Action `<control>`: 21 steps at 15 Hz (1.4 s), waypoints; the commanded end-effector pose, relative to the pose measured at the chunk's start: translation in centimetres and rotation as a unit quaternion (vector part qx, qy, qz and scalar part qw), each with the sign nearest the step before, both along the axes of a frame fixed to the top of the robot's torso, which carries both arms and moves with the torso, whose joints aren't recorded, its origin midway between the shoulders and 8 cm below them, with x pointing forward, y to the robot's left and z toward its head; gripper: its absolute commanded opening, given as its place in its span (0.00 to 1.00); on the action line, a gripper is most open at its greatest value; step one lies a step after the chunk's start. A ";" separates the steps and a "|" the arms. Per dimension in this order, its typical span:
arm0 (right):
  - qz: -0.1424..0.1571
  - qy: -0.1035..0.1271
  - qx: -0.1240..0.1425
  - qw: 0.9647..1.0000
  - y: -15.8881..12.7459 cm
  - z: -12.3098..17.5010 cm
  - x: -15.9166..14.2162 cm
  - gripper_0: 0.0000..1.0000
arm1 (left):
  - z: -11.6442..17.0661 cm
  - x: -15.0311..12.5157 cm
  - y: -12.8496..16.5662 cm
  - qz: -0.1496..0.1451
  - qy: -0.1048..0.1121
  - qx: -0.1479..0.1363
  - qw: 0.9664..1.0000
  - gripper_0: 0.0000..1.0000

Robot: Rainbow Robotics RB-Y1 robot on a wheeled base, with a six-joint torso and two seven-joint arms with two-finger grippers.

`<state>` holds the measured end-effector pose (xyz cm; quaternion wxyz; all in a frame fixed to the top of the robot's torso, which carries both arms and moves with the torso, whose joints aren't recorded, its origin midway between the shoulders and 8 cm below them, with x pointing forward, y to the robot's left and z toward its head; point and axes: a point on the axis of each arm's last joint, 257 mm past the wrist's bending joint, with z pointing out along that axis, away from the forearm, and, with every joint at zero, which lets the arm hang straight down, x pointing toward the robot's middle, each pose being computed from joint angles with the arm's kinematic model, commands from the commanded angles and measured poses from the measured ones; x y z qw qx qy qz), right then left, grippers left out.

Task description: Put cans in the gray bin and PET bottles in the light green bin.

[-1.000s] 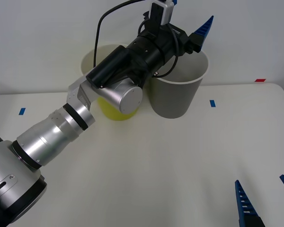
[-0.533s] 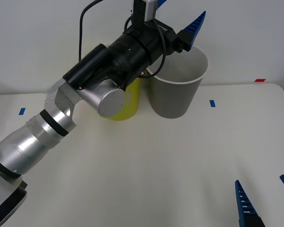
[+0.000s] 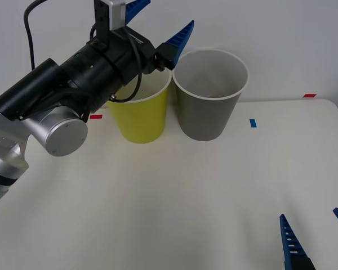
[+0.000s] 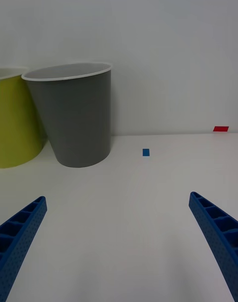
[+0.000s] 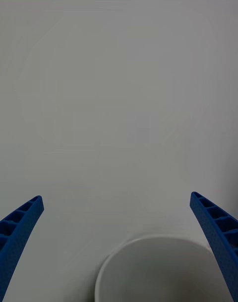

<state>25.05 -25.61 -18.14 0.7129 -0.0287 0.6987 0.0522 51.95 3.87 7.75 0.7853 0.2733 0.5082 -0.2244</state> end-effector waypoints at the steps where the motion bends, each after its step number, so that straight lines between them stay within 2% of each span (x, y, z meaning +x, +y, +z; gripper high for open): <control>1: 0.000 0.000 0.000 1.000 0.0 0.0 0.0 1.00 | -1.0 -1.6 3.5 0.021 0.008 -0.005 1.000 1.00; 7: 0.000 0.000 0.000 1.000 0.0 0.0 0.0 1.00 | -2.7 -5.1 9.8 0.068 0.012 -0.021 0.997 1.00; 11: 0.000 0.000 0.000 1.000 0.0 0.0 0.0 1.00 | -5.6 -7.2 14.2 0.108 -0.004 -0.041 0.993 1.00; 13: 0.000 0.000 0.000 1.000 0.0 0.0 0.0 1.00 | -7.7 -8.8 16.7 0.135 -0.005 -0.052 0.989 1.00; 15: 0.000 0.000 0.000 1.000 0.0 0.0 0.0 1.00 | -10.1 -10.4 18.4 0.163 -0.008 -0.040 0.986 1.00; 16: 0.000 0.000 0.000 1.000 0.0 0.0 0.0 1.00 | -11.2 -11.4 19.5 0.181 -0.010 -0.032 0.983 1.00; 17: 0.000 0.000 0.000 1.000 0.0 0.0 0.0 1.00 | -12.0 -12.2 20.3 0.191 -0.005 -0.038 0.981 1.00; 21: 0.000 0.000 0.000 1.000 0.0 0.0 0.0 1.00 | -16.3 -15.2 22.8 0.221 0.044 -0.049 0.973 1.00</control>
